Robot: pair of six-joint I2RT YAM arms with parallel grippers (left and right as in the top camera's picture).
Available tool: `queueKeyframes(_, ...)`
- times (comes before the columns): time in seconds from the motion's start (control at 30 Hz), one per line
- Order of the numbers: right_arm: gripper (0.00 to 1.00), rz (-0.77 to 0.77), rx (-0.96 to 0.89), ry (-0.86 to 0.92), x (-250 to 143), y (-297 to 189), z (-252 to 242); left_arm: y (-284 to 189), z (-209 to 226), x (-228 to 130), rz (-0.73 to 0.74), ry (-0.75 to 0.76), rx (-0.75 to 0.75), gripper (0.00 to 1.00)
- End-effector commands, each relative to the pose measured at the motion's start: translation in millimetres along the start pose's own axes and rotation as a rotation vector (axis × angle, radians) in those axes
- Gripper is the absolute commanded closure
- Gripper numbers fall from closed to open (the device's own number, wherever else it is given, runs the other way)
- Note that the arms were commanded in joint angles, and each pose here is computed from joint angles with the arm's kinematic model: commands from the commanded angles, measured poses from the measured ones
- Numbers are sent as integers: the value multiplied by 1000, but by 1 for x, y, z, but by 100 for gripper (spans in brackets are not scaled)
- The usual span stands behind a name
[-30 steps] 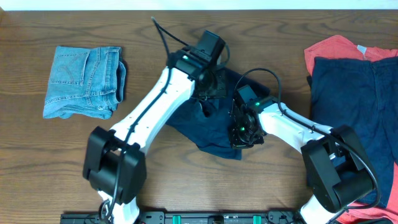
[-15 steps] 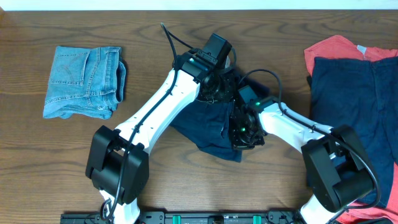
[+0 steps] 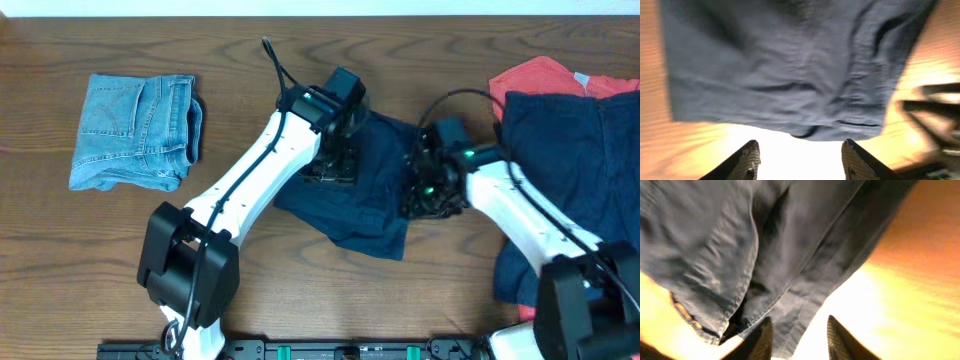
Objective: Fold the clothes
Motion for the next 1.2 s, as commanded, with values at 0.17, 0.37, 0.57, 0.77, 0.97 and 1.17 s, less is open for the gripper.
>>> queueKeyframes(0.17,43,-188,85,-29,30,-27,-1,-17,37,19,-39,-40,83,46)
queueKeyframes(0.37,45,-183,57,89,42,-4,-10,-23,57,20,-3,-20,95,41)
queueKeyframes(0.57,51,-199,118,130,58,23,-13,-23,58,18,8,-6,102,29)
queueKeyframes(0.77,86,-297,167,75,80,24,-8,-22,57,20,-1,17,96,24)
queueKeyframes(0.97,99,-404,193,1,94,-9,-5,-14,63,13,36,13,117,24)
queueKeyframes(1.17,99,-487,39,-47,88,-67,-7,-6,55,3,89,23,67,23)
Point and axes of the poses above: each gripper's point midway between its finger pads, its own y axis out along the fingers, its own z axis along the line the jaws close on, x = y × z, the point moved 5 cm from there along -y, back along the fingers, and after that the axes turned 15 degrees about -y, right-handed, at the moved point
